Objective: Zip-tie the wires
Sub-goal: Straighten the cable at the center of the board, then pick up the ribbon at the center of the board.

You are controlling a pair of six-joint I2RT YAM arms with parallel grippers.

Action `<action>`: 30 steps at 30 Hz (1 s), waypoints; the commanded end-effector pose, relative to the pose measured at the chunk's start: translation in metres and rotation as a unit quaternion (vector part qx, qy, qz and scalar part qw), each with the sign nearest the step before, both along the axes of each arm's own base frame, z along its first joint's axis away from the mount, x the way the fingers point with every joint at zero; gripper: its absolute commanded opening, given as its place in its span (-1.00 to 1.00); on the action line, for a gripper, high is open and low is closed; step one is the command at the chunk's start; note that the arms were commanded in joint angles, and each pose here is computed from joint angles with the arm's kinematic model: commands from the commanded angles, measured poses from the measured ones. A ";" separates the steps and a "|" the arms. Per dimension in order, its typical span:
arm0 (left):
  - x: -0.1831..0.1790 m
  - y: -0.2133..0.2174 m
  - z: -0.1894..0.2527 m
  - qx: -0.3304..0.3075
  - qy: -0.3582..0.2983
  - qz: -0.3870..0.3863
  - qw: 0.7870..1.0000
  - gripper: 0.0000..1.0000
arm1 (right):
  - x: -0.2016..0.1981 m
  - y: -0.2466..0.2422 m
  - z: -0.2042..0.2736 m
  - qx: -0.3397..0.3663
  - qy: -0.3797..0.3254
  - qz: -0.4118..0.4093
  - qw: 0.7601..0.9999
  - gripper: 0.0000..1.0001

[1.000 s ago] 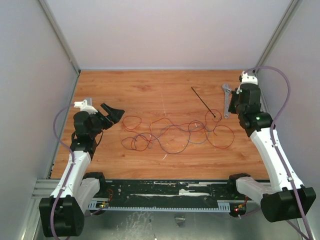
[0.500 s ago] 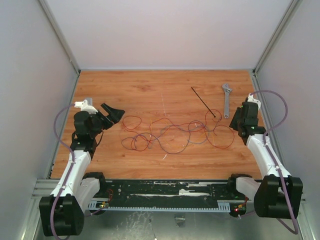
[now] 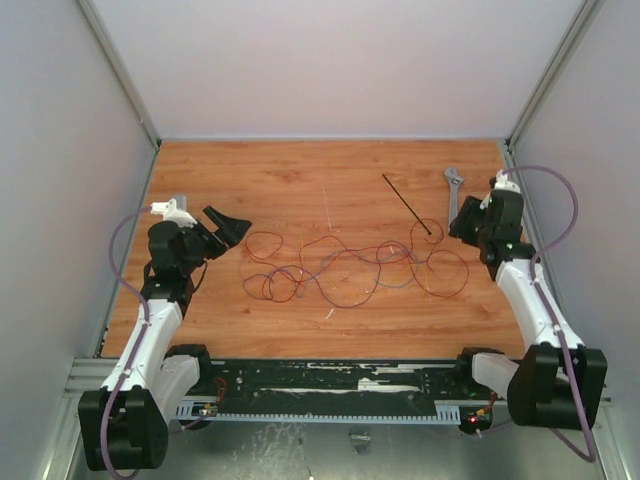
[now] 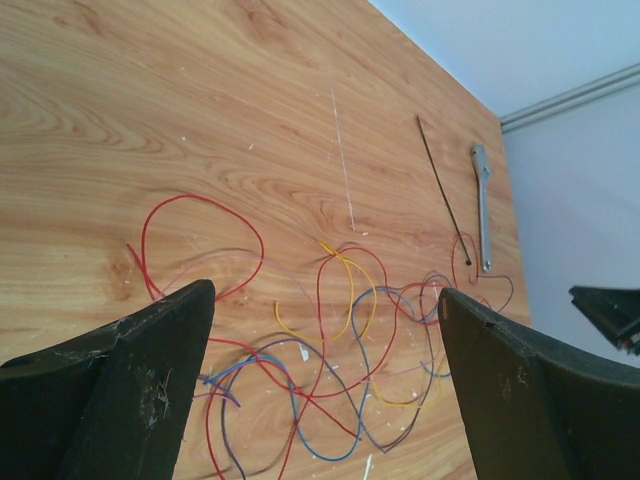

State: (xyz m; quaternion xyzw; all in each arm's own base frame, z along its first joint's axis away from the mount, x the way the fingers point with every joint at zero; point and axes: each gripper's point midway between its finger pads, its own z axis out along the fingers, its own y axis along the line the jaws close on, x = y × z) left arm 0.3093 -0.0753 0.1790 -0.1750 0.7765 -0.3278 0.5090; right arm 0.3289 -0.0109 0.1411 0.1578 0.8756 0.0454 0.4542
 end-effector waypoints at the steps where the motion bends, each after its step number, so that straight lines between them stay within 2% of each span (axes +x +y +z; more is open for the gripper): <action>1: 0.002 -0.007 0.026 -0.008 -0.035 -0.017 0.999 0.97 | 0.044 0.029 0.030 0.053 -0.041 0.062 0.996 0.06; 7: -0.005 -0.011 0.036 -0.020 -0.049 -0.024 0.998 0.97 | 0.094 0.037 0.012 0.031 -0.009 0.090 0.995 0.03; 13: -0.008 -0.012 0.033 -0.024 -0.047 -0.026 0.998 0.97 | 0.126 0.053 -0.019 0.004 0.055 0.130 0.990 -0.17; 22: -0.008 -0.013 0.028 -0.022 -0.043 -0.030 0.998 0.97 | 0.103 0.067 -0.072 -0.015 0.124 0.138 0.983 -0.25; 30: -0.010 -0.014 0.024 -0.024 -0.042 -0.032 0.998 0.97 | 0.077 0.044 -0.103 -0.054 0.172 0.092 0.979 -0.27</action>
